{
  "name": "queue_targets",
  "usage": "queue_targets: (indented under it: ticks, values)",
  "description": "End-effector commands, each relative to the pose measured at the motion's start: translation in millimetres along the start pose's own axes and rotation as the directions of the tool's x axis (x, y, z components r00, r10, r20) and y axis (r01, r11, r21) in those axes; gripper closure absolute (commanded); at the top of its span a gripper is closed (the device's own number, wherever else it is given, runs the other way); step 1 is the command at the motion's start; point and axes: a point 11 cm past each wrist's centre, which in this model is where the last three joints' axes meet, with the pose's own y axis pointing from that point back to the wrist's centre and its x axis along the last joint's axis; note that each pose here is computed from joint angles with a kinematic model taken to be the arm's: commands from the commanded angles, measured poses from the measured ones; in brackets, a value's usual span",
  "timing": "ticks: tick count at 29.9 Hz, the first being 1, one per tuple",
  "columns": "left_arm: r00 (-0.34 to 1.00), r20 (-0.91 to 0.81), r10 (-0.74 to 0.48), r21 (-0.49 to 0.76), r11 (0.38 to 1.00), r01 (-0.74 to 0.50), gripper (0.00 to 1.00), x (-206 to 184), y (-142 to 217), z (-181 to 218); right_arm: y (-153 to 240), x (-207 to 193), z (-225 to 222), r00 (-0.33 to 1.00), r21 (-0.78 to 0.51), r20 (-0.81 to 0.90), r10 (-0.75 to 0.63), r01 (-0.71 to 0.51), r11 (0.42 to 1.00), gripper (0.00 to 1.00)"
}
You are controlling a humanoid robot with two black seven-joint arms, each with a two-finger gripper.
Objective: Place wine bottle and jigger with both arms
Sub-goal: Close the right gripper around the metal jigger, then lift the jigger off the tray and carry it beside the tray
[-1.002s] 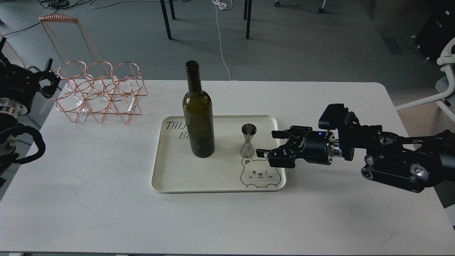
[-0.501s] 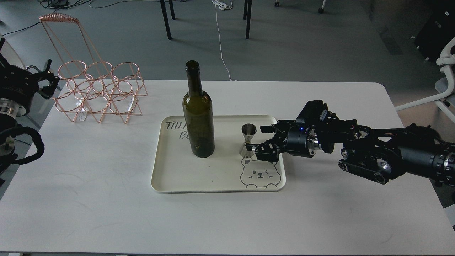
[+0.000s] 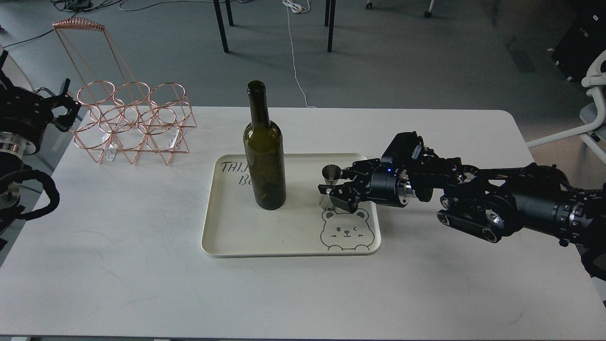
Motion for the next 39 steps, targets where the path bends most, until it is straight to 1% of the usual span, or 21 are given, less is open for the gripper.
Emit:
queue_targets:
  ticks: [1, 2, 5, 14, 21, 27, 31, 33, 39]
  values:
    - [1.0, 0.002, 0.001, -0.001, 1.0, -0.001, 0.02, 0.5, 0.1, 0.7, 0.8, -3.7, 0.3, 1.0, 0.001, -0.011, -0.016, 0.016, 1.0, 0.84]
    - [1.0, 0.001, 0.0, 0.001, 1.0, 0.0, 0.02, 0.1, 0.1, 0.3, 1.8, -5.2, 2.6, 1.0, -0.006, -0.013, -0.022, 0.022, 1.0, 0.89]
    - [1.0, -0.001, -0.002, 0.001, 1.0, 0.002, 0.02, -0.2, 0.0, -0.2, 3.4, -5.8, 6.3, 1.0, -0.017, -0.021, -0.018, 0.018, 1.0, 0.92]
    - [1.0, 0.003, 0.0, -0.003, 1.0, 0.0, 0.02, 0.3, 0.0, 2.3, 1.6, 4.6, 4.1, 0.999, -0.007, -0.037, -0.002, 0.002, 1.0, 0.93]
    - [1.0, 0.001, -0.001, -0.006, 1.0, 0.001, 0.02, -0.3, -0.6, 3.0, 6.6, 20.6, 9.9, 0.995, -0.016, -0.08, 0.052, -0.053, 0.998, 0.93]
    - [1.0, 0.005, -0.002, -0.011, 1.0, 0.002, 0.02, -0.4, -1.1, 6.6, 38.7, 35.1, 40.5, 0.984, -0.095, -0.128, 0.122, -0.134, 0.986, 0.93]
    - [1.0, 0.006, -0.005, -0.006, 1.0, 0.005, 0.02, -1.5, -1.1, 6.0, 66.7, 30.5, 61.0, 0.973, -0.159, -0.153, 0.173, -0.196, 0.968, 0.93]
    - [1.0, 0.007, -0.005, -0.005, 1.0, 0.005, 0.02, -1.4, -1.0, 5.6, 77.1, 20.3, 66.9, 0.968, -0.185, -0.154, 0.199, -0.226, 0.956, 0.93]
    - [1.0, 0.008, -0.012, -0.003, 1.0, 0.012, 0.02, -4.3, -2.6, 5.6, 108.1, -19.0, 84.5, 0.966, -0.307, -0.049, 0.253, -0.256, 0.917, 0.93]
